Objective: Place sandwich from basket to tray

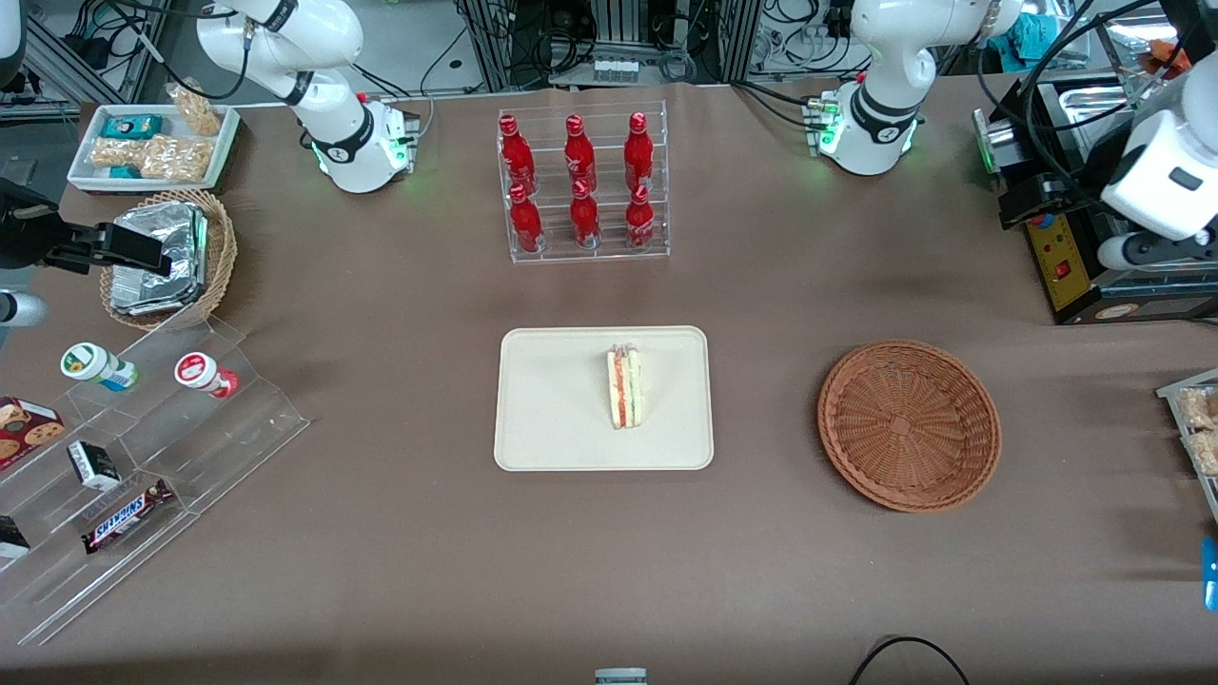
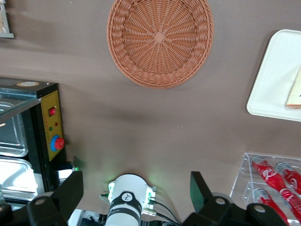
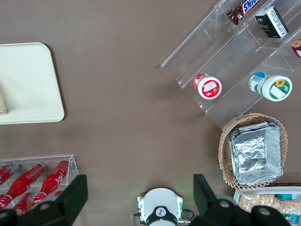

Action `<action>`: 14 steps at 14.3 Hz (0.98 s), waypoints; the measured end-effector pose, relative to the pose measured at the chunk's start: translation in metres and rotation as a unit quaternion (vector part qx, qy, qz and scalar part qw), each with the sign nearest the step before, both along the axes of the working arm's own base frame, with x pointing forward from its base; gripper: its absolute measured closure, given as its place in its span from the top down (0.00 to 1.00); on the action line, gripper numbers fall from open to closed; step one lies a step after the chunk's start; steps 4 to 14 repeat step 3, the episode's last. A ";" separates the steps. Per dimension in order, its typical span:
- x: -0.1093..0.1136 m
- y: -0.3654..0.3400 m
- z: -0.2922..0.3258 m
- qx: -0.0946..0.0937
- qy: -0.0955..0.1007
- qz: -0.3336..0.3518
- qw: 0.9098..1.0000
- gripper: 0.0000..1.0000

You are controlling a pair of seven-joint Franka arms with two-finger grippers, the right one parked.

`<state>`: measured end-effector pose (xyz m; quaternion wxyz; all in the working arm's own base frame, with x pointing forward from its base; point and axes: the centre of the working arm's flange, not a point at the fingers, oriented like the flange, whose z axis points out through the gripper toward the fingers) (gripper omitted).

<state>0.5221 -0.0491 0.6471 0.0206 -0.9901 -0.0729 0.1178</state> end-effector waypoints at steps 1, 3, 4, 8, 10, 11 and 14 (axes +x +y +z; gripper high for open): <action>0.000 0.001 0.001 -0.001 -0.001 0.002 1.000 1.00; 0.001 0.001 0.008 -0.001 -0.011 0.003 1.000 1.00; 0.001 0.001 0.008 -0.001 -0.011 0.003 1.000 1.00; 0.001 0.001 0.008 -0.001 -0.011 0.003 1.000 1.00; 0.001 0.001 0.008 -0.001 -0.011 0.003 1.000 1.00; 0.001 0.001 0.008 -0.001 -0.011 0.003 1.000 1.00; 0.001 0.001 0.008 -0.001 -0.011 0.003 1.000 1.00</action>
